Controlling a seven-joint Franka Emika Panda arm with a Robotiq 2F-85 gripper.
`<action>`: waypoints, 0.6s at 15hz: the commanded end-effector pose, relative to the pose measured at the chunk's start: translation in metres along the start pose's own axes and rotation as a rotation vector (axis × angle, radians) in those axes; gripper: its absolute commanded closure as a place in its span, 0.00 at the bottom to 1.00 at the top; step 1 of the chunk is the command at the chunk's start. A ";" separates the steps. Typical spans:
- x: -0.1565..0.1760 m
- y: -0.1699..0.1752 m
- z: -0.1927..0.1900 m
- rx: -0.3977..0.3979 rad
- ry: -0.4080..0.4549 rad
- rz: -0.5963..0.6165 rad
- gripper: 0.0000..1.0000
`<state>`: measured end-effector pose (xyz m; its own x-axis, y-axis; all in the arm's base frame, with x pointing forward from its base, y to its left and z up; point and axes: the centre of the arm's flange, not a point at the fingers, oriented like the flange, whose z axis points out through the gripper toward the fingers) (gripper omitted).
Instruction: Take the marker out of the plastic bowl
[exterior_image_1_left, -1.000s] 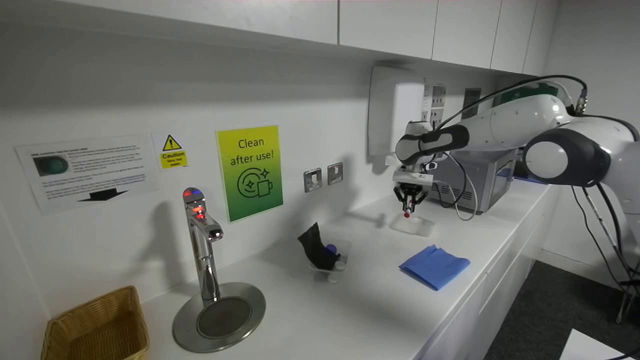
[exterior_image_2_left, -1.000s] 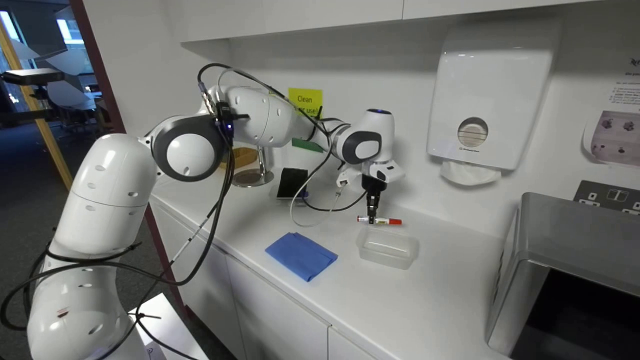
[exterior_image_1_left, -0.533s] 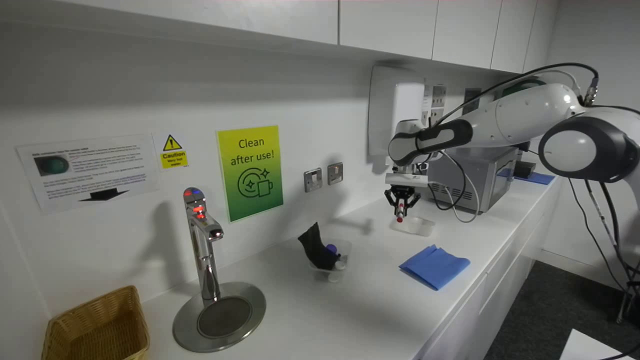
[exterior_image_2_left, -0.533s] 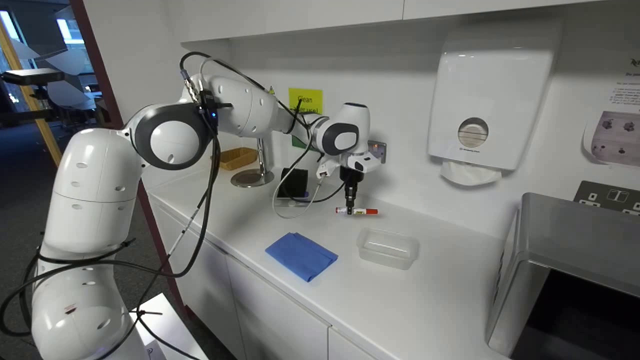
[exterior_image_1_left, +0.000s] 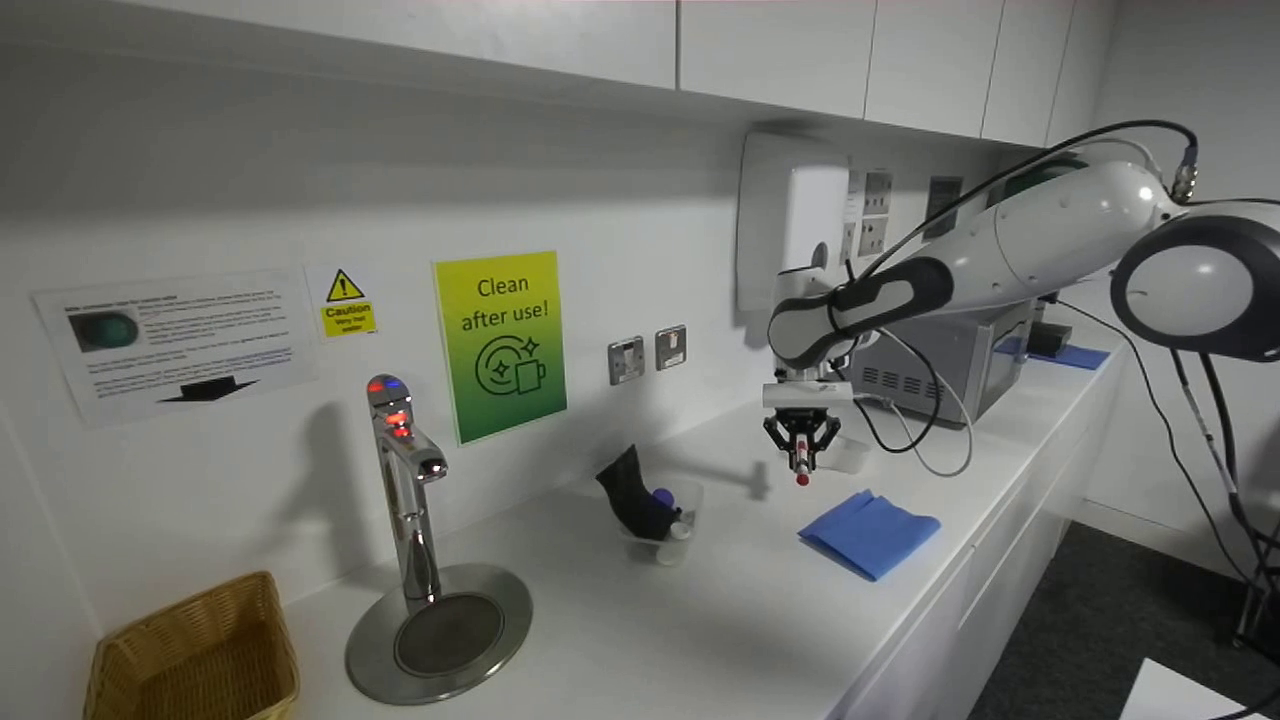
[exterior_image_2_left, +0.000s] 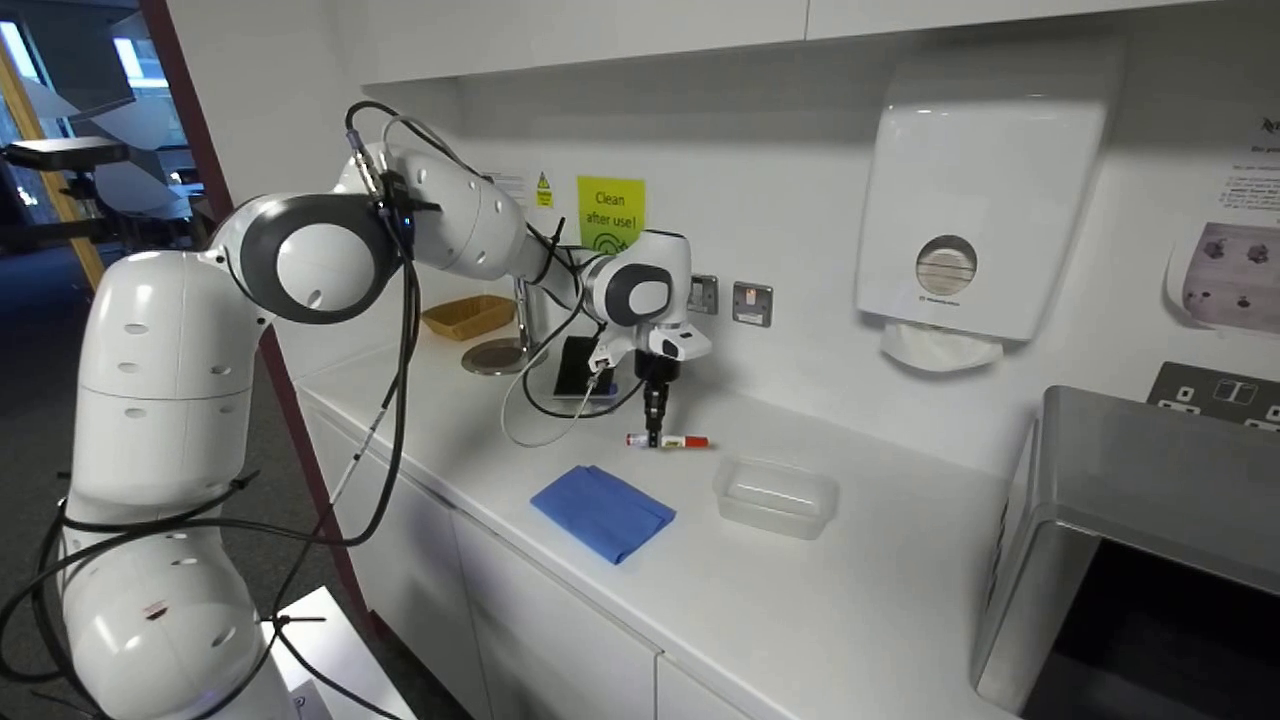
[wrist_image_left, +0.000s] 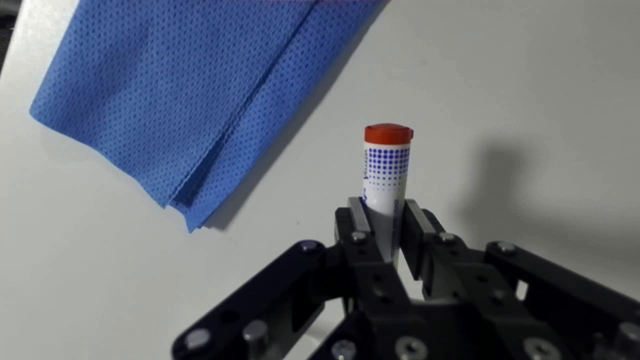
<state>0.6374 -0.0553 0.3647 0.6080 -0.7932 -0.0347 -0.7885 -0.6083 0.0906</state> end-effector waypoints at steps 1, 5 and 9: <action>-0.029 0.010 -0.003 0.002 -0.031 0.077 0.95; -0.030 0.002 0.002 0.010 -0.124 0.280 0.95; -0.025 0.001 0.002 0.028 -0.146 0.497 0.95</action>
<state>0.6266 -0.0338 0.3542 0.2841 -0.9513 -0.1193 -0.9485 -0.2971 0.1098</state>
